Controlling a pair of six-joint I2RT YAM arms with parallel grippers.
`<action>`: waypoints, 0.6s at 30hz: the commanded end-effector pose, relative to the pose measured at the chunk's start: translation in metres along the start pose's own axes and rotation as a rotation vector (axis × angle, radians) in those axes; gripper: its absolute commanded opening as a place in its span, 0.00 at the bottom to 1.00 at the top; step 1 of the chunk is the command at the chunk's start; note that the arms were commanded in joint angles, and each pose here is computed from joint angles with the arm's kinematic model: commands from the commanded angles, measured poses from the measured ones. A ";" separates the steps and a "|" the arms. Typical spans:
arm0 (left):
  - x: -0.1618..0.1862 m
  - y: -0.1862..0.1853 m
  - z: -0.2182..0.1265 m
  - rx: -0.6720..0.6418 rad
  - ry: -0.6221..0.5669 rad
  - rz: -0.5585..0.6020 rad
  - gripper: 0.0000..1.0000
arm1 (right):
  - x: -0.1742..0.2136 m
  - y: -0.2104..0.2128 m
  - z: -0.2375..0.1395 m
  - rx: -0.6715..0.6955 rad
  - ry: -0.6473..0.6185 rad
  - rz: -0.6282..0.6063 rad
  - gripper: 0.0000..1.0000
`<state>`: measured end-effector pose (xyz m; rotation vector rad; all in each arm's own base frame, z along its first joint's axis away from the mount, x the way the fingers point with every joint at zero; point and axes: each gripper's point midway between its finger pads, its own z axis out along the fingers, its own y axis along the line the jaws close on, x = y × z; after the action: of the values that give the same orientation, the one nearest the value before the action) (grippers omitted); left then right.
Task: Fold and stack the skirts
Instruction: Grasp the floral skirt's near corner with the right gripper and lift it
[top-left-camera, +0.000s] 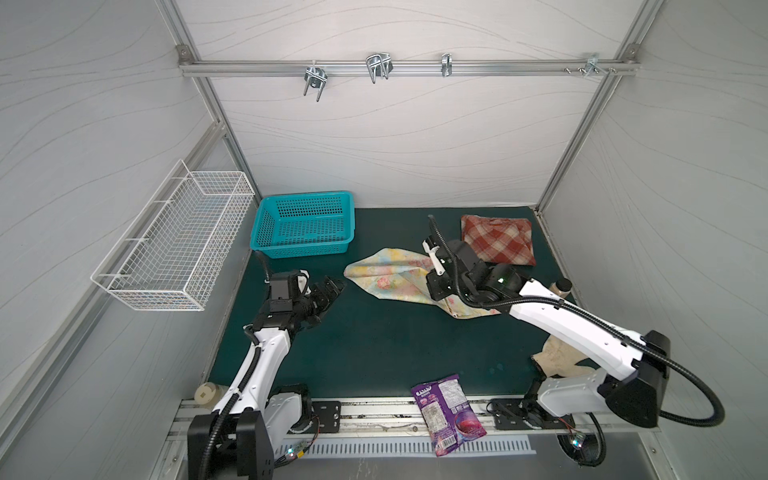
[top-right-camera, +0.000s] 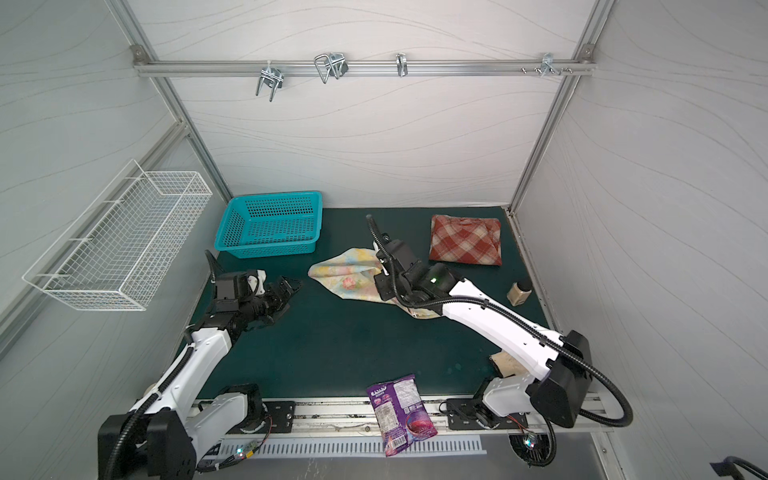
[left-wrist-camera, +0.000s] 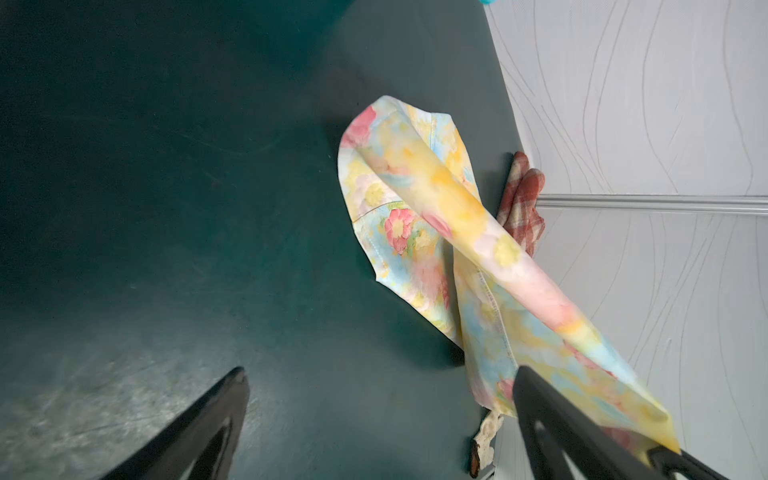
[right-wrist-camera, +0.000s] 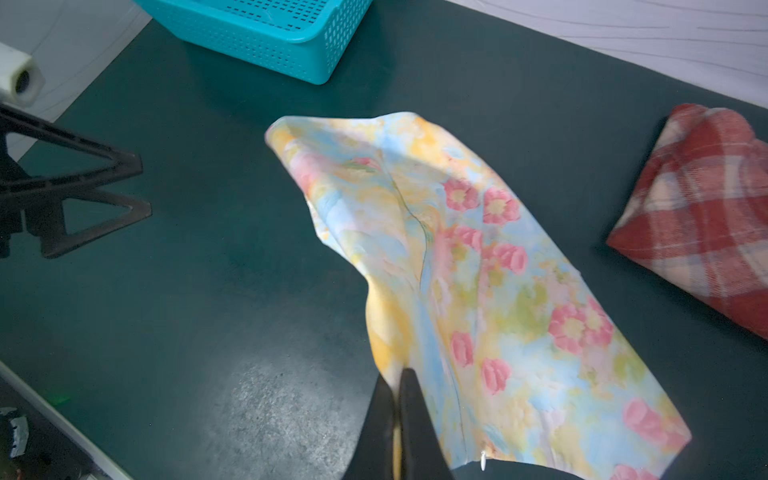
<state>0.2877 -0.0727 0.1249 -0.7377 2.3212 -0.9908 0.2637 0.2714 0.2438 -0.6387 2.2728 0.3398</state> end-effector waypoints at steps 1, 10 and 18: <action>-0.014 -0.020 0.004 0.027 -0.047 0.032 0.99 | -0.004 -0.022 -0.026 0.016 -0.019 0.009 0.00; 0.000 -0.035 0.042 0.019 0.012 0.047 0.99 | 0.007 -0.056 -0.042 0.010 -0.041 0.103 0.00; 0.034 -0.059 0.059 0.044 0.062 0.079 0.99 | 0.024 -0.059 -0.027 0.002 0.002 0.116 0.00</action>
<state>0.3009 -0.1478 0.1034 -0.6078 2.4445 -1.0073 0.2664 0.2020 0.2426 -0.4926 2.3188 0.3724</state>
